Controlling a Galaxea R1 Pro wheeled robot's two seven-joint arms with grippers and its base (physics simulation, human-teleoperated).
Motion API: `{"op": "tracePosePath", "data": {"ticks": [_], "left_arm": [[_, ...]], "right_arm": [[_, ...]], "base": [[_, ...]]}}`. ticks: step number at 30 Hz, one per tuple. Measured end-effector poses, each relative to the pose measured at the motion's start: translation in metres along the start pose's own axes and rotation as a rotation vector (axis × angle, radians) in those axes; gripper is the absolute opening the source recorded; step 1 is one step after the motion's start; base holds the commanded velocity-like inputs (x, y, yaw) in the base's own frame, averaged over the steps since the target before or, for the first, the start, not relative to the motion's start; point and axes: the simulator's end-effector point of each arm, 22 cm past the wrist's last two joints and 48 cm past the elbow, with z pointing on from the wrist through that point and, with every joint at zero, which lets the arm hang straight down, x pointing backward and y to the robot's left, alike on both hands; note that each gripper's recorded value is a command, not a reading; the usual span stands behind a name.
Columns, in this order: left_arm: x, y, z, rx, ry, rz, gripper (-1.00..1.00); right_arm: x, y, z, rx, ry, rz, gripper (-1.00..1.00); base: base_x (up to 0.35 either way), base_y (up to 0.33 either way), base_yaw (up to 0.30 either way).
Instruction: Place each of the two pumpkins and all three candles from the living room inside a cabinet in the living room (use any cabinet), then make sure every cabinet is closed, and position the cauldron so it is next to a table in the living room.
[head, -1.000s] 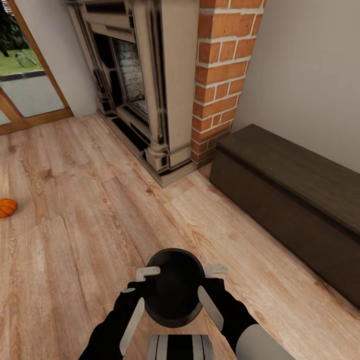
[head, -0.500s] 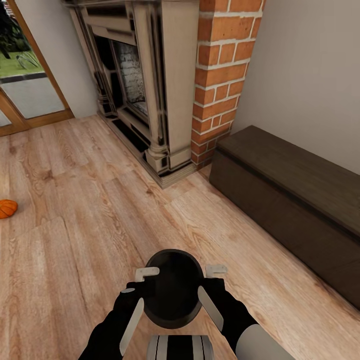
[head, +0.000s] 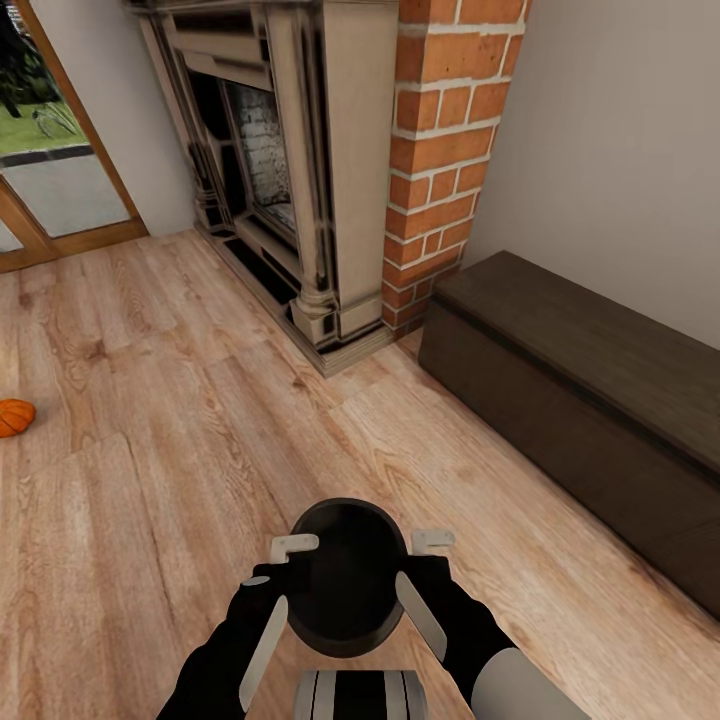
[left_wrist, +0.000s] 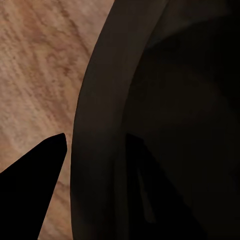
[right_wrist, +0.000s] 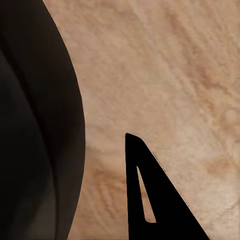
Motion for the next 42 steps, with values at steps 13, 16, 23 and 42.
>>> {"op": "tracePosePath", "data": {"ticks": [13,16,23,42], "left_arm": [[-0.003,0.003,-0.001,-0.012,-0.007,0.017,-1.00],[-0.004,0.004,-0.003,-0.014,-0.010,0.019,-1.00],[-0.007,0.004,-0.004,-0.015,-0.015,0.021,-1.00],[-0.035,0.001,-0.028,-0.011,-0.072,0.021,-1.00]], "right_arm": [[-0.001,0.023,-0.003,-0.109,-0.002,-0.029,-1.00],[-0.002,0.024,-0.004,-0.112,-0.005,-0.026,-1.00],[-0.004,0.024,-0.006,-0.113,-0.010,-0.025,-1.00],[-0.030,0.020,-0.033,-0.112,-0.070,-0.020,-1.00]], "base": [[0.000,0.000,0.000],[0.000,0.000,0.000],[0.000,0.000,0.000],[0.000,0.000,0.000]]}}
